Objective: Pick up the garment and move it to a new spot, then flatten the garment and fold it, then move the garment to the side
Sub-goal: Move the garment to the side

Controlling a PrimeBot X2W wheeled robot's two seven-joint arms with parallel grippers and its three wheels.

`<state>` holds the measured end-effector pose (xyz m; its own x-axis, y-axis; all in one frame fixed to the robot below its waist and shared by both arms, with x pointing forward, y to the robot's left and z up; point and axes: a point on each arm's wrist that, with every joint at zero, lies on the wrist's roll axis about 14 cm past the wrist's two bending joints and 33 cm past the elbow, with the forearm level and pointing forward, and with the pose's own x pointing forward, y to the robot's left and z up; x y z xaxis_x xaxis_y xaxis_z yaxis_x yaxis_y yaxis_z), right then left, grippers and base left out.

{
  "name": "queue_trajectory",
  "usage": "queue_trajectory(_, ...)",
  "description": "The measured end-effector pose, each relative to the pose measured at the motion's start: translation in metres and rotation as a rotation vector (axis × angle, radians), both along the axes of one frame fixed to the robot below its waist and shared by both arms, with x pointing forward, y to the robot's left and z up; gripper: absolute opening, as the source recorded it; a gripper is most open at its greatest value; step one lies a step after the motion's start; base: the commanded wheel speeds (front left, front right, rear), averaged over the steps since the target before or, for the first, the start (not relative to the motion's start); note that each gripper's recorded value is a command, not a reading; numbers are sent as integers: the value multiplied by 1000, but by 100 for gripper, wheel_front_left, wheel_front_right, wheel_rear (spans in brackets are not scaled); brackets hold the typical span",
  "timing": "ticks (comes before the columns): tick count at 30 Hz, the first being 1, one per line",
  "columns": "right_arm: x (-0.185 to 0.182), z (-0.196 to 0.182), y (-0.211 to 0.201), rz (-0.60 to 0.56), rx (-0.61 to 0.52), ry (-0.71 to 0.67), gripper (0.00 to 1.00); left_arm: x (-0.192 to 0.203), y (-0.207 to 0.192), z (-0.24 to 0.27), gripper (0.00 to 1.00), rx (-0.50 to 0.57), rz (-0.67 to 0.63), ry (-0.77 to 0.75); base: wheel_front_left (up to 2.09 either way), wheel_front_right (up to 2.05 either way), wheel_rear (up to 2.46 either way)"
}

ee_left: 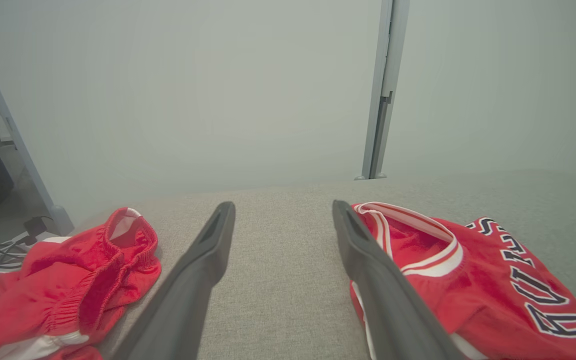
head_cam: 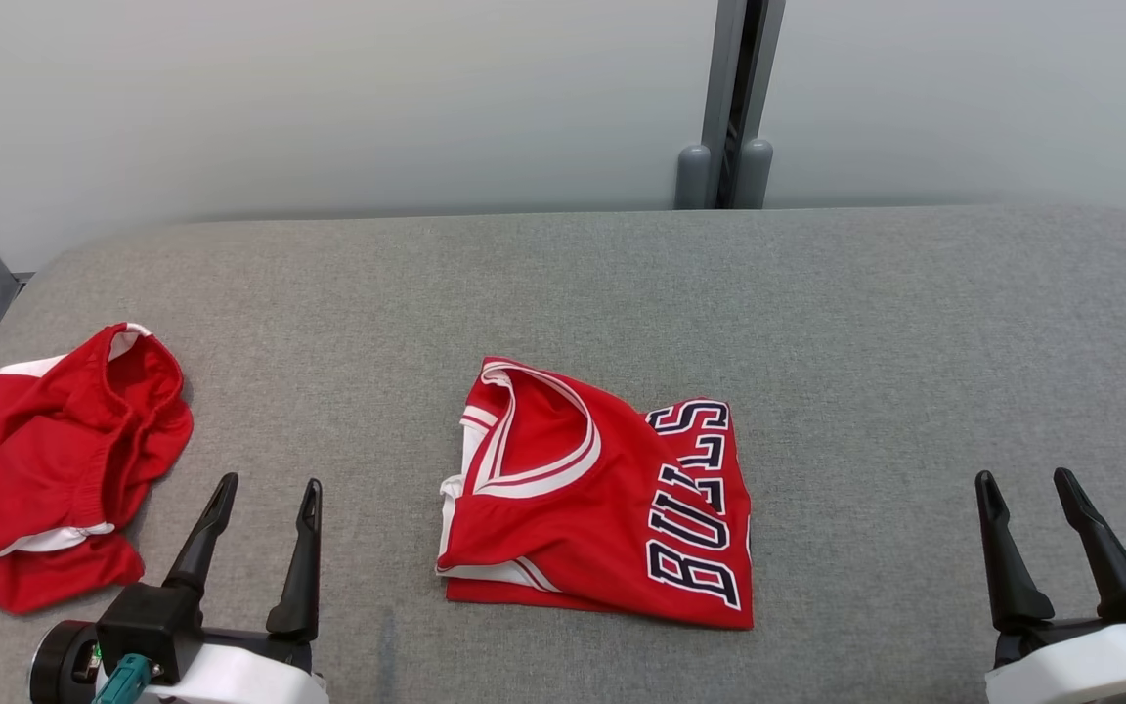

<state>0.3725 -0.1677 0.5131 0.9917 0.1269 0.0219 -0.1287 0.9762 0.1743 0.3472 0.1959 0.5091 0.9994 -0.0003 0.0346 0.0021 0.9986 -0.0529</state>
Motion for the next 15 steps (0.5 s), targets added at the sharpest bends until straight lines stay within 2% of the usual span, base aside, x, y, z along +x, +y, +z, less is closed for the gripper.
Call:
queue_trajectory(9,6,-4,2,12,-6,14,100,0,2,-1,100,-1,9,0,0,0,0)
queue_trajectory(15,22,-9,20,75,-17,36,100,5,8,4,100,-9,36,-26,0,0,0)
